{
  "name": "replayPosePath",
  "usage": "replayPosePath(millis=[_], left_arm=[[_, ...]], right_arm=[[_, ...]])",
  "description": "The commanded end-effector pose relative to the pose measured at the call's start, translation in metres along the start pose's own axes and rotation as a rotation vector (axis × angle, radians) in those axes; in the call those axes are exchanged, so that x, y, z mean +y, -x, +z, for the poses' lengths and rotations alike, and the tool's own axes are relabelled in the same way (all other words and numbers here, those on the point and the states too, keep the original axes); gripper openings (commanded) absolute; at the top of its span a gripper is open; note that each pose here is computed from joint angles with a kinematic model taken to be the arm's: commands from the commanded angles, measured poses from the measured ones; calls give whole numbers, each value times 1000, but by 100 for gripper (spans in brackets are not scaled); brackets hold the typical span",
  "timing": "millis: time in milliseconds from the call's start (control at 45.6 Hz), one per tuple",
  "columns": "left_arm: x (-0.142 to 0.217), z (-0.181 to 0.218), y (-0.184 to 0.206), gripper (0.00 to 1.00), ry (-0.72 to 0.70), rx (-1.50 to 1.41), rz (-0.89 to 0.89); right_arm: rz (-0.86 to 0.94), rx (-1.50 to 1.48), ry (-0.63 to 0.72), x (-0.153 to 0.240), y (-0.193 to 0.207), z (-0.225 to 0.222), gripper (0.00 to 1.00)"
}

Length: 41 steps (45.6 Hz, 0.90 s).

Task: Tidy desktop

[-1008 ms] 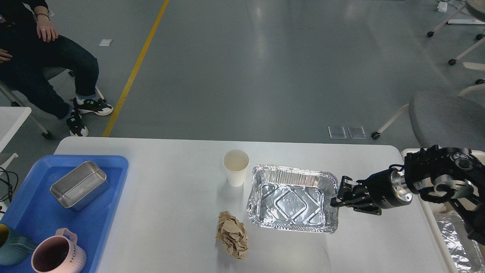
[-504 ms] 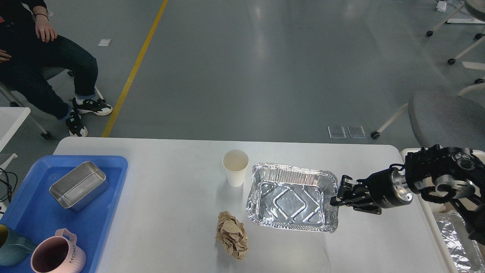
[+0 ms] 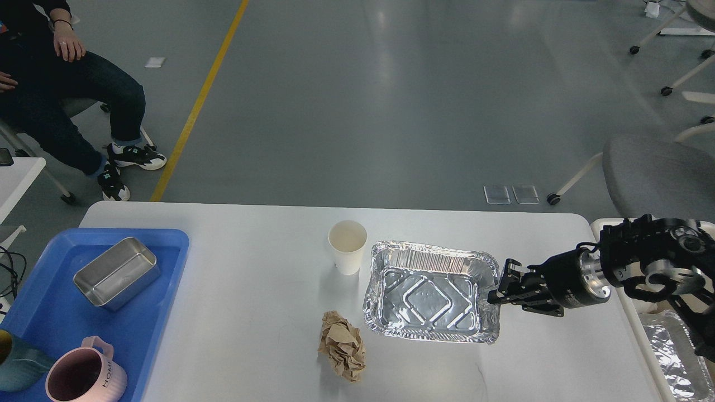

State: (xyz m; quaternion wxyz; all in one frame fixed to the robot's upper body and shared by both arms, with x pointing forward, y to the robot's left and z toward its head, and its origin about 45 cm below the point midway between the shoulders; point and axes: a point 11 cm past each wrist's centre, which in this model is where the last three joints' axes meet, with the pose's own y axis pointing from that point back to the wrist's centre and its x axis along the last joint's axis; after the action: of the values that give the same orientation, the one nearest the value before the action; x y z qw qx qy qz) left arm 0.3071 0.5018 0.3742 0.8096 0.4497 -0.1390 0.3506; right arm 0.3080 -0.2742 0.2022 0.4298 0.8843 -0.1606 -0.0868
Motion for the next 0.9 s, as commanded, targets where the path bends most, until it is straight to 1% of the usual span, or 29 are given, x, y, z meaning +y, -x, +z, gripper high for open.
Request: replayPosePath(millis=[0,197,329,526,591,723,876], left_arm=[[-2,4,5,97,10,14,-64],[-1,4,7,97,-48,18,-118],[-2,6,8,97,-42,20,-134],[-22,10,17,97,-13,23,-173],[-37,13,24,97,11,23,-197],[-89,35,48,97,93,13,-277],[-144,60,68,97,84,-87,-295]], right_arm=[[1,3,0,1,0,0,0],[1,4,1,1,0,0,0],[2,3,0,1,0,0,0],[2,2,-5,2,2,0,0],[2,0,-5,2,2,1,0],[0,-1,-8,1,2,1,0],[4,-9,-10,3,2,3,0]])
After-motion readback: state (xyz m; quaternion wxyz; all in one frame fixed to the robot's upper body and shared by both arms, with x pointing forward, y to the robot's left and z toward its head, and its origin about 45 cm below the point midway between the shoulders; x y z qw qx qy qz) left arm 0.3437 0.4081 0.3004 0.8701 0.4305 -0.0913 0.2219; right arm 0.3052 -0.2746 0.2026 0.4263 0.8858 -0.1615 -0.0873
